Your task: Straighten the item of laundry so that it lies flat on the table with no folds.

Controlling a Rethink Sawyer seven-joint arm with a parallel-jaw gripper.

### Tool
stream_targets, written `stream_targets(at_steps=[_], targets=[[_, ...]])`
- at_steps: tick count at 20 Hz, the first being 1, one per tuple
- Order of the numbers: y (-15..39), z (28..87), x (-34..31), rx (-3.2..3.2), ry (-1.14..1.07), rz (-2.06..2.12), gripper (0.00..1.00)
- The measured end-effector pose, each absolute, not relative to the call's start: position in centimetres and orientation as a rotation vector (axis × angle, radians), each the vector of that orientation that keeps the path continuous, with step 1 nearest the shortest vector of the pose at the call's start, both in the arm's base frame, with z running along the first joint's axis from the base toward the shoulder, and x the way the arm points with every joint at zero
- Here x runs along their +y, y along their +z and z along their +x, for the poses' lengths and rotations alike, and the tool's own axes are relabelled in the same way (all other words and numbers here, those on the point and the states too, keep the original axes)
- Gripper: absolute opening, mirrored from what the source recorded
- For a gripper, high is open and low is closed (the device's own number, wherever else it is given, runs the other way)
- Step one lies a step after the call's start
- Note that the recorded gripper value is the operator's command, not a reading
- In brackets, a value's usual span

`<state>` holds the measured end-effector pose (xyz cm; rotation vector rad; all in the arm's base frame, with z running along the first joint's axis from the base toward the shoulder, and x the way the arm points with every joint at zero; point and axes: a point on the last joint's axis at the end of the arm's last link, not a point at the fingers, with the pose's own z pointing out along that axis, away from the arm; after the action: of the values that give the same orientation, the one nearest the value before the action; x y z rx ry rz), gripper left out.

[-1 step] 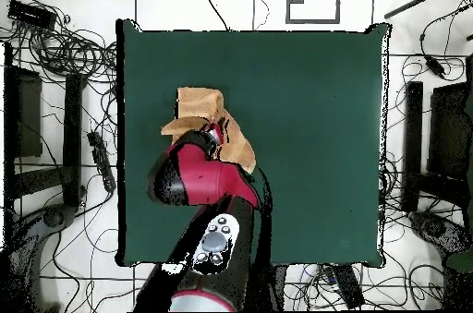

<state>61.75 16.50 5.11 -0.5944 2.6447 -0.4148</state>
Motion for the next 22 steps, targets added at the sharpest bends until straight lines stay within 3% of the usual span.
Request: stream_targets(at_steps=[12, 22], targets=[[6.6, 60.5, 22.4, 2.699, -0.393, -0.621, 1.0], [6.9, 61.7, 22.4, 2.688, -0.415, -0.603, 1.0]])
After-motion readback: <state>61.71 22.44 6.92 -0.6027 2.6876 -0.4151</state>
